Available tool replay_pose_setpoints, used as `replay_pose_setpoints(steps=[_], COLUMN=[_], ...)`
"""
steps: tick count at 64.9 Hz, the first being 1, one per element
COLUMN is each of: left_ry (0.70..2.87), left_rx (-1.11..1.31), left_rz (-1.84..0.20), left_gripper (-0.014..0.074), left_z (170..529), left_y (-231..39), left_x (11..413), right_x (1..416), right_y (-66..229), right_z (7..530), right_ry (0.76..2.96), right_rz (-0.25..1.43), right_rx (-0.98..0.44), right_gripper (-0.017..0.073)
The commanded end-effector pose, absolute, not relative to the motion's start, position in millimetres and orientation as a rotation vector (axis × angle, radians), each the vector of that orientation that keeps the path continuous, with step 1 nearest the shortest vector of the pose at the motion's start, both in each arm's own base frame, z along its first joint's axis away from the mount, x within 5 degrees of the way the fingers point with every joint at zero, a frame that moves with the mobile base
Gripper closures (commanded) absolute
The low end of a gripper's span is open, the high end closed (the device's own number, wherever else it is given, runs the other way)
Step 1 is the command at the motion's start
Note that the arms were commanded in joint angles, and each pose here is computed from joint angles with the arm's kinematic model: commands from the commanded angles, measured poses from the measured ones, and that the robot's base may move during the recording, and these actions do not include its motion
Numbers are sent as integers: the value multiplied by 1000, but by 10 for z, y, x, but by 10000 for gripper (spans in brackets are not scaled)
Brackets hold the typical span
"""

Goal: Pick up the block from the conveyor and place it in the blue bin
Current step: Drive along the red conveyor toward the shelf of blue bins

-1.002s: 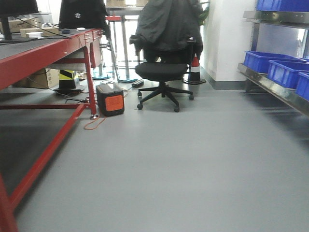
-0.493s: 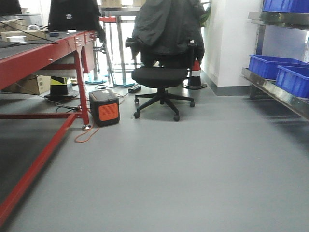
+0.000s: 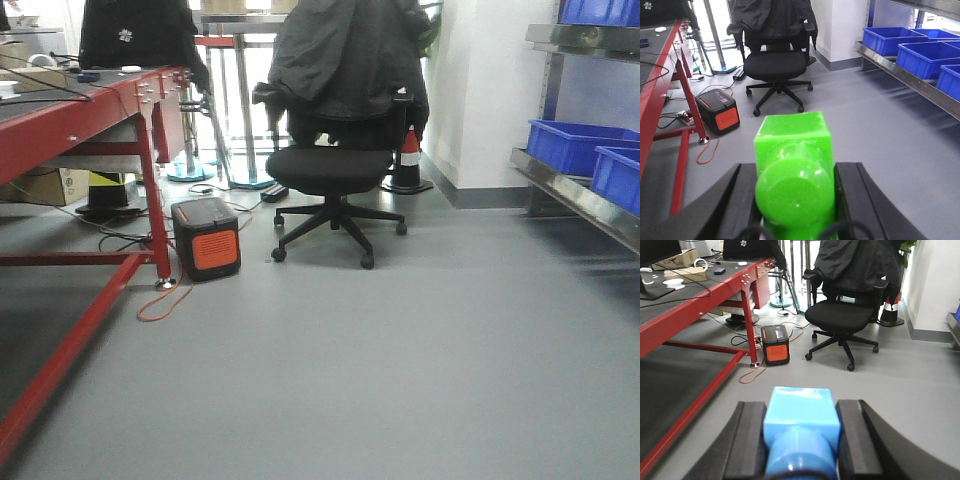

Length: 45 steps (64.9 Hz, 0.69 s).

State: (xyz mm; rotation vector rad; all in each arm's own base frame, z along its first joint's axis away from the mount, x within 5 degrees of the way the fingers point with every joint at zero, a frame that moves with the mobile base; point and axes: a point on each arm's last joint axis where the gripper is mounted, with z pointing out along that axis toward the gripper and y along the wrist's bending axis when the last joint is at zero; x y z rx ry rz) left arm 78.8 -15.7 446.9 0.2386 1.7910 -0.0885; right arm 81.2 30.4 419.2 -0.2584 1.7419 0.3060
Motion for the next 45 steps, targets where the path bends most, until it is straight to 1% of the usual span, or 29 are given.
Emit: replay_pose_setpoints(steps=[1, 45], left_ry=[1762, 1762], left_rx=[238, 238], left_rz=[-105, -105], left_gripper=[704, 704], left_z=[4493, 4493], left_y=[-165, -165], left_x=[773, 773], right_x=[809, 809], right_y=[300, 300], right_z=[4217, 4217], right_ry=[1715, 1715], right_rz=[299, 299], right_rx=[-262, -262], right_gripper=[713, 713])
